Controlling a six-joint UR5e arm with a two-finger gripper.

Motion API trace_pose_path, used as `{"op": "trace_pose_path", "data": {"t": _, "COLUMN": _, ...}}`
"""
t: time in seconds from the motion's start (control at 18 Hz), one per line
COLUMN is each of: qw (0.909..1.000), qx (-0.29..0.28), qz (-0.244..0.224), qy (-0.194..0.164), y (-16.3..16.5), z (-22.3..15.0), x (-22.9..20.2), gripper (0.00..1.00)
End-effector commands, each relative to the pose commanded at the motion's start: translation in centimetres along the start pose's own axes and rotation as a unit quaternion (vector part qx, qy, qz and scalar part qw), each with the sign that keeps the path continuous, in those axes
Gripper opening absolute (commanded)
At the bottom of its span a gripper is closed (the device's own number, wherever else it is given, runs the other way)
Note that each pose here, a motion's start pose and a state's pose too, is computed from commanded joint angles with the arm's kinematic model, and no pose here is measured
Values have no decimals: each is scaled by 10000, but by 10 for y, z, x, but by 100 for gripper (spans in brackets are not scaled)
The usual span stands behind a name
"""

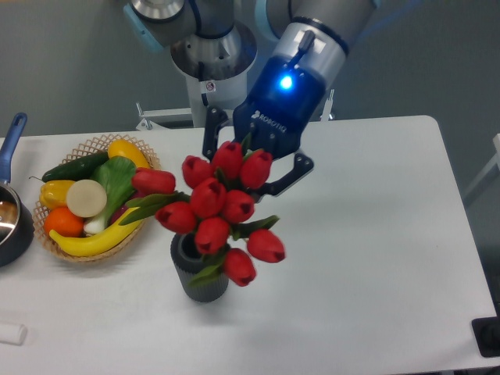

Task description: Pick up the flowers from the vase

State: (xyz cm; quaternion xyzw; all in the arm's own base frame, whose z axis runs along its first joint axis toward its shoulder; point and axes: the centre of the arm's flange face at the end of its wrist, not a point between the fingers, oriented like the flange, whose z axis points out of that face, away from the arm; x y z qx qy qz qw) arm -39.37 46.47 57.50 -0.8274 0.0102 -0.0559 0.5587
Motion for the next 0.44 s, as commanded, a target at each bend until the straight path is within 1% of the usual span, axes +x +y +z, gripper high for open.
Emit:
{"op": "trace_pose_path", "data": {"t": 0.06, "qw": 10000, "qx": 17, "qz": -30, "qy": -70, "y": 1, "z": -7, "x": -5, "gripper": 43}}
{"op": "trace_pose_path", "data": {"t": 0.28, "qw": 9997, "qx": 192, "qz": -128, "qy": -126, "y": 0, "z": -32, "x": -17, "gripper": 43}}
{"op": "trace_pose_path", "data": {"t": 0.44, "qw": 9994, "qx": 230, "qz": -137, "qy": -197, "y": 3, "z": -42, "x": -25, "gripper": 43}}
